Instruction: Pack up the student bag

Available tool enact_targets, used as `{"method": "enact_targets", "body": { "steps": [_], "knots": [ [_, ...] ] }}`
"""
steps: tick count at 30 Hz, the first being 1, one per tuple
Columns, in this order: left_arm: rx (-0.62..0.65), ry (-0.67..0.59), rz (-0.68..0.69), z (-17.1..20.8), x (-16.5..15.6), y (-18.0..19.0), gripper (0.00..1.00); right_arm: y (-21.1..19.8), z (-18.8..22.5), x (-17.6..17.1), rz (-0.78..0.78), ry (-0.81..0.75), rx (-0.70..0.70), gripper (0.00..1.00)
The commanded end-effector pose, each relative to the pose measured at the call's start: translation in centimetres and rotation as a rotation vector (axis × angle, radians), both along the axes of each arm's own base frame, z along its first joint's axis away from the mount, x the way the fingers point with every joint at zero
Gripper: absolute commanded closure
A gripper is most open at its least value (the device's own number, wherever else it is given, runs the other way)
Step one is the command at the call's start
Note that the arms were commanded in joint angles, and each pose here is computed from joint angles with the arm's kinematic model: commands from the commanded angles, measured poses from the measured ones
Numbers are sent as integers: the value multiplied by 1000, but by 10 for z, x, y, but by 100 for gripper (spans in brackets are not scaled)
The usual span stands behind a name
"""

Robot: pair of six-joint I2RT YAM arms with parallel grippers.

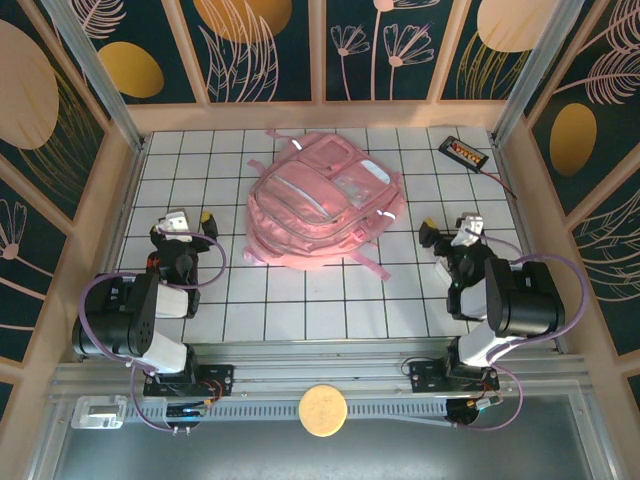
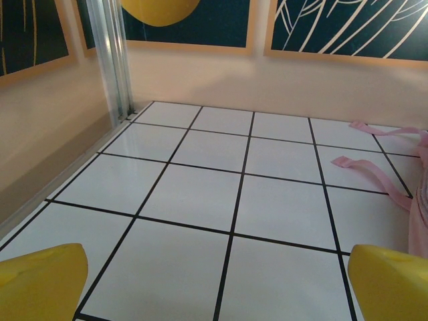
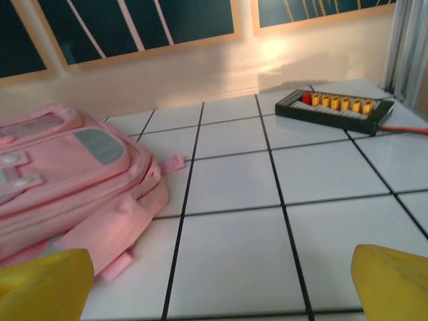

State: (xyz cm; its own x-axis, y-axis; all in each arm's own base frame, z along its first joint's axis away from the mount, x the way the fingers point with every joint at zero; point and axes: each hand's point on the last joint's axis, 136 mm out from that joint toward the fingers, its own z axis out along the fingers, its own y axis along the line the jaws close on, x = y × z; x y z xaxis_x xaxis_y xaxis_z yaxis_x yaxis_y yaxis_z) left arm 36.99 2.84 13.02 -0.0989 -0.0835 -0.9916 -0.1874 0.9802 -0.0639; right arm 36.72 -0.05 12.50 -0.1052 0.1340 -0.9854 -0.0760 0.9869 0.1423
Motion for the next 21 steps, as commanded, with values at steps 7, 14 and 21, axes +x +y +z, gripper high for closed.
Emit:
{"method": "enact_targets", "body": {
  "steps": [7,14,21],
  "knots": [
    [-15,-41,8,8,1,3,1,-4,3,9,-51,5,-23,1],
    [-16,-42,8,8,0,2,1,-4,2,9,-51,6,-24,1],
    [-15,-41,8,8,0,3,1,-4,3,10,-53,6,-25,1]
  ]
}}
